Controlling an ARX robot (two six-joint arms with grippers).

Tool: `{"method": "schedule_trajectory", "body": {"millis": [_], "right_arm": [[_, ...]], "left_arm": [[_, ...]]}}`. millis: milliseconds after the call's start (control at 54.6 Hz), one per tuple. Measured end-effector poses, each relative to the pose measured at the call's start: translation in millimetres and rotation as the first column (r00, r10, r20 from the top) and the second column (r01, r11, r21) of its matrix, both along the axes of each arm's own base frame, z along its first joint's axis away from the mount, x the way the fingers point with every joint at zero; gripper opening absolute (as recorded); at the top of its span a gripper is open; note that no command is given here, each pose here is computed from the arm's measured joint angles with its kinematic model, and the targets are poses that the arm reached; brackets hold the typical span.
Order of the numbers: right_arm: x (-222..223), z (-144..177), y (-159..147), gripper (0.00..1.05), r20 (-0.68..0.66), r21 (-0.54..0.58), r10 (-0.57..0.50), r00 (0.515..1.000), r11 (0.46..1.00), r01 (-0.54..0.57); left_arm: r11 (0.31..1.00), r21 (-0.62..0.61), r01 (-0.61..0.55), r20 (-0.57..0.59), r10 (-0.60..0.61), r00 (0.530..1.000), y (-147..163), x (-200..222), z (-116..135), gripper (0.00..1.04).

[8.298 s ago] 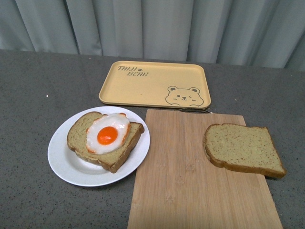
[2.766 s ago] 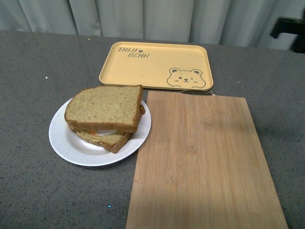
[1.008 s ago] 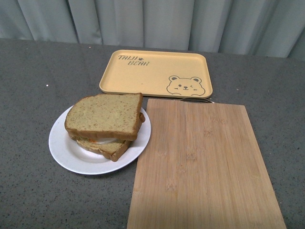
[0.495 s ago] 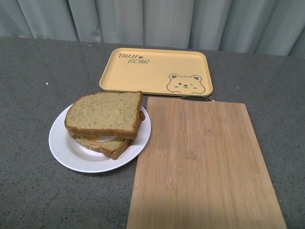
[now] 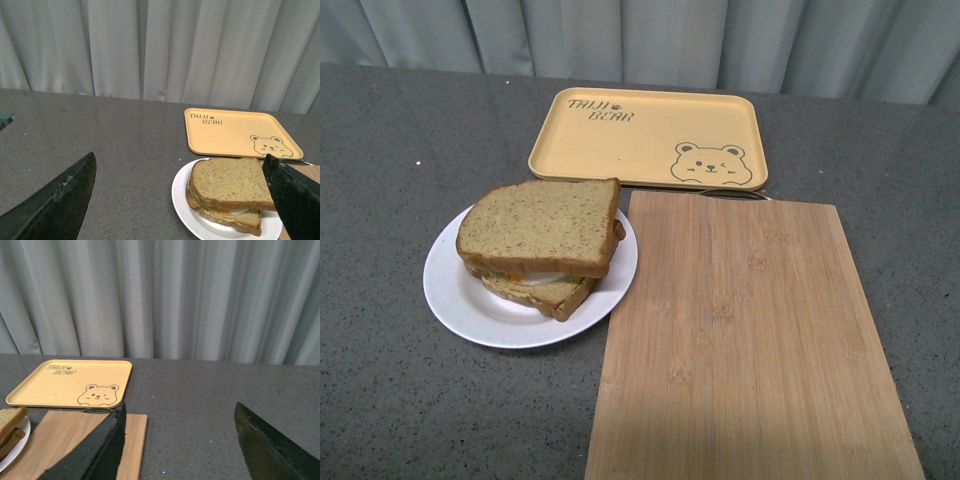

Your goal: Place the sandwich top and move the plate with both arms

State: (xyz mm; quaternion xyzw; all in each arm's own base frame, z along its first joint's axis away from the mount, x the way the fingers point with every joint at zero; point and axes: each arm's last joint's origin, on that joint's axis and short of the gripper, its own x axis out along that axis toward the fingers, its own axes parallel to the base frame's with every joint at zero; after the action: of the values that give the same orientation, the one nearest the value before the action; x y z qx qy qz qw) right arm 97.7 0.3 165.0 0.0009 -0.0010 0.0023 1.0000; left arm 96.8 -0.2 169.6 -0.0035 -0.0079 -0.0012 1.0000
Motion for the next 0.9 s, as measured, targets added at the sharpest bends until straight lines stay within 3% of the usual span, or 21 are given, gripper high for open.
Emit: {"method": "schedule_trajectory", "body": {"millis": [183, 220, 293, 476, 659, 788, 898], "right_arm": [[0.0, 0.0, 0.0, 0.94, 0.0, 0.0, 0.0, 1.0, 1.0, 0.0], [0.0, 0.0, 0.0, 0.97, 0.0, 0.002, 0.0, 1.0, 1.0, 0.0], [0.0, 0.0, 0.0, 0.95, 0.0, 0.0, 0.001, 1.0, 1.0, -0.001], [0.0, 0.0, 0.0, 0.95, 0.0, 0.0, 0.0, 1.0, 1.0, 0.0], [0.0, 0.0, 0.0, 0.95, 0.0, 0.0, 0.0, 1.0, 1.0, 0.0], [0.0, 0.0, 0.0, 0.95, 0.0, 0.0, 0.0, 1.0, 1.0, 0.0], [0.0, 0.0, 0.0, 0.95, 0.0, 0.0, 0.0, 1.0, 1.0, 0.0]], "left_arm": [[1.0, -0.007, 0.003, -0.009, -0.003, 1.0, 0.1, 0.3, -0.4, 0.98], [0.997, -0.063, 0.039, -0.107, -0.046, 0.993, 0.1, 0.7, -1.6, 0.98], [0.975, -0.221, 0.032, -0.256, -0.089, 0.963, 2.6, 7.4, -6.4, 0.98], [0.888, -0.456, -0.065, -0.343, -0.108, 0.933, 6.2, 38.7, -10.5, 0.98], [0.821, -0.549, -0.159, -0.471, -0.146, 0.87, 0.6, 98.5, -35.2, 0.98], [0.76, -0.604, -0.24, -0.611, -0.248, 0.752, -10.5, 133.2, -72.8, 0.98], [0.72, -0.626, -0.297, -0.65, -0.272, 0.71, -13.6, 144.9, -89.3, 0.98]]}}
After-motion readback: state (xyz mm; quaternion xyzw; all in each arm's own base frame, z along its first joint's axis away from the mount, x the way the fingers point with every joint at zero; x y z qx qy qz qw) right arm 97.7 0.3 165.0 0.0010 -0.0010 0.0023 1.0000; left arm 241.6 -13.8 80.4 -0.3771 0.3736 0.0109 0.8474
